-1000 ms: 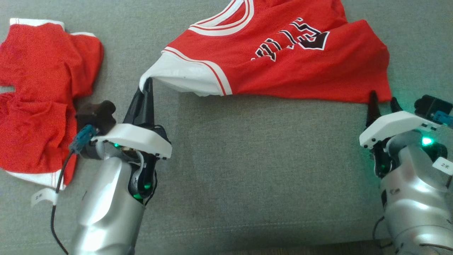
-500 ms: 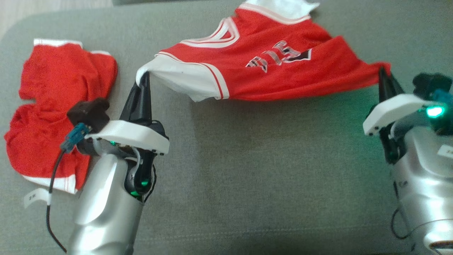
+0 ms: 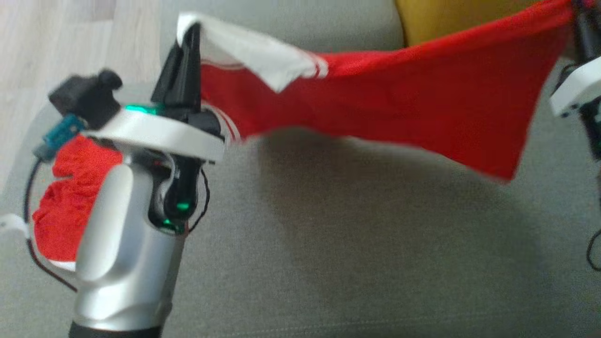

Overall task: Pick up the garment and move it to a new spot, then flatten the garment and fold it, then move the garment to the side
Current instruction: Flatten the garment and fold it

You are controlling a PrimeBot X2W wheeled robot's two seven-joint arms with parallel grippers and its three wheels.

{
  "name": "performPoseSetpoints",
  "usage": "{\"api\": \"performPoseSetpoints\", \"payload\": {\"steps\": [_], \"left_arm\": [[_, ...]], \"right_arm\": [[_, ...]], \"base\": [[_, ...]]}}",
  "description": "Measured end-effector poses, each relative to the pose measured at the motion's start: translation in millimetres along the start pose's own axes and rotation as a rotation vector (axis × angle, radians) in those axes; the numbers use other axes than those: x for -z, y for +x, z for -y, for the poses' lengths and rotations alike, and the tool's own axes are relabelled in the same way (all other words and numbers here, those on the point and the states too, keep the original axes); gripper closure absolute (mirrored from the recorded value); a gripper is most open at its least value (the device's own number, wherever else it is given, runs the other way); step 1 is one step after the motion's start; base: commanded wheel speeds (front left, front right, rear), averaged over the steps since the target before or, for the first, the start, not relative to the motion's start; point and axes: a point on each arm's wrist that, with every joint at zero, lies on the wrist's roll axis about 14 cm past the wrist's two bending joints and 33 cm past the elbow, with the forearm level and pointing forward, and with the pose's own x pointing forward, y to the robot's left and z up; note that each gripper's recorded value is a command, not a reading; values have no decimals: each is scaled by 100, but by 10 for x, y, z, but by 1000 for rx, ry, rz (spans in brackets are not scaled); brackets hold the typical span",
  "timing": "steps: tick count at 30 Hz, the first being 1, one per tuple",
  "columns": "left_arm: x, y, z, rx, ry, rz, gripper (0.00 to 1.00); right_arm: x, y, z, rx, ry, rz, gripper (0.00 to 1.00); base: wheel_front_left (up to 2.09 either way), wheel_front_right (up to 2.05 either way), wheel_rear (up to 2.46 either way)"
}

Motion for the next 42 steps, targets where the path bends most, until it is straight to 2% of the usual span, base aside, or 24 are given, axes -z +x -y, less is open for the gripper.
{"api": "performPoseSetpoints", "payload": {"steps": [8,12,18,22,27,32,33,34,37,42], "left_arm": [[-758,146,683,179,0,109,100],[-791,174,749,200,17,80,100],[-502,413,533,167,44,-38,100],[-340,771,329,146,58,-83,100],[-294,1502,-60,110,134,-20,100],[-286,1944,-411,56,170,93,100],[-286,1944,-411,56,170,93,100],[-182,2028,-543,43,164,101,100],[7,2034,-695,26,160,81,100],[384,1883,-994,-13,188,0,100]], "right_arm": [[-662,-246,253,65,-47,71,100],[-750,-324,297,80,-54,48,100],[-465,-221,288,82,-17,-61,100],[-287,73,231,71,41,-103,100],[-501,857,253,75,55,27,100],[-496,1363,379,122,87,156,100],[-496,1363,379,122,87,156,100],[-426,1520,356,127,114,191,100],[-255,1636,292,124,143,191,100],[405,1740,23,94,206,84,100]], "base": [[0,0,0],[0,0,0],[0,0,0],[0,0,0],[0,0,0],[0,0,0],[0,0,0],[0,0,0],[0,0,0],[0,0,0]]}}
